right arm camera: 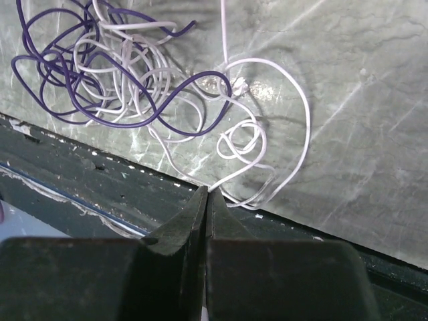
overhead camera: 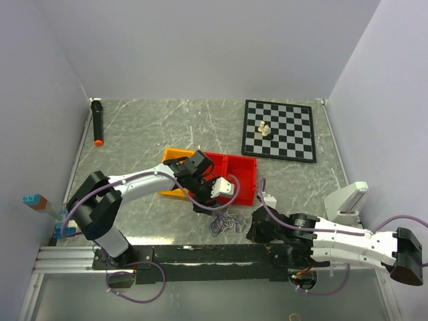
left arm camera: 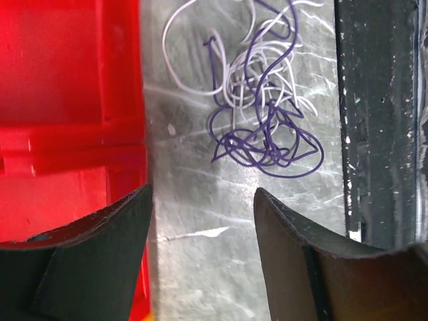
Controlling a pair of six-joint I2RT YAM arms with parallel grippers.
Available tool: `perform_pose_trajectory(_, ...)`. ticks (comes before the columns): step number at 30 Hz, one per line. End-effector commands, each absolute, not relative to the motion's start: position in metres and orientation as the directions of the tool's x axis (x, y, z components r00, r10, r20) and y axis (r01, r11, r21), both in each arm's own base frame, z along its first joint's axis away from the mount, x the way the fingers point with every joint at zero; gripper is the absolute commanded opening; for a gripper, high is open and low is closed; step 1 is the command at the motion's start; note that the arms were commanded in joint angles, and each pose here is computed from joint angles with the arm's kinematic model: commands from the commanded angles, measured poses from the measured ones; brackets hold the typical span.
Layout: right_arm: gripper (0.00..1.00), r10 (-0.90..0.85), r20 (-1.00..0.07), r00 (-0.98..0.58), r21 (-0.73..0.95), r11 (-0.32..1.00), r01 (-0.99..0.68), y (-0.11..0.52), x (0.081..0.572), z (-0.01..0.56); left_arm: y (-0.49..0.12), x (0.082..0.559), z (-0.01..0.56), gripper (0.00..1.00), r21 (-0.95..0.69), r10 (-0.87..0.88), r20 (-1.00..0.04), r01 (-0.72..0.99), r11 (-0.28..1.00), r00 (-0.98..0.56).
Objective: Untangle the cables
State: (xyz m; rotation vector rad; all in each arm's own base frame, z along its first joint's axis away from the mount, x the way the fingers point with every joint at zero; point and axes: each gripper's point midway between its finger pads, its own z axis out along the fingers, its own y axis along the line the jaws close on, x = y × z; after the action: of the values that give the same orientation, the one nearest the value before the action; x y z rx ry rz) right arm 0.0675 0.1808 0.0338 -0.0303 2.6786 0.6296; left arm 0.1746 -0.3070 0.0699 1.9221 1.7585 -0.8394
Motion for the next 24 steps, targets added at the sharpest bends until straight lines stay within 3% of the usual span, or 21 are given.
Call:
perform_pose_trajectory(1,0.00,0.117,-0.371,-0.921,0.431,0.901,-0.059,0.176,0.071,0.035,-0.330,0.175,0.086,0.66,-0.017,0.671,-0.722,0.965,-0.263,0.170)
perform_pose_trajectory(6,0.00,0.138,-0.366,-0.920,0.441,0.896,-0.041,0.173,0.073,0.035,-0.337,0.156,0.084,0.50,-0.043,0.655,-0.723,0.932,-0.360,0.220)
perform_pose_trajectory(17,0.00,0.156,-0.380,-0.912,0.456,0.889,-0.037,0.172,0.078,0.042,-0.340,0.148,0.063,0.43,-0.022,0.672,-0.688,0.918,-0.396,0.274)
perform_pose_trajectory(24,0.00,0.154,-0.383,-0.911,0.461,0.886,-0.044,0.174,0.079,0.044,-0.341,0.150,0.063,0.25,-0.020,0.675,-0.685,0.920,-0.392,0.273)
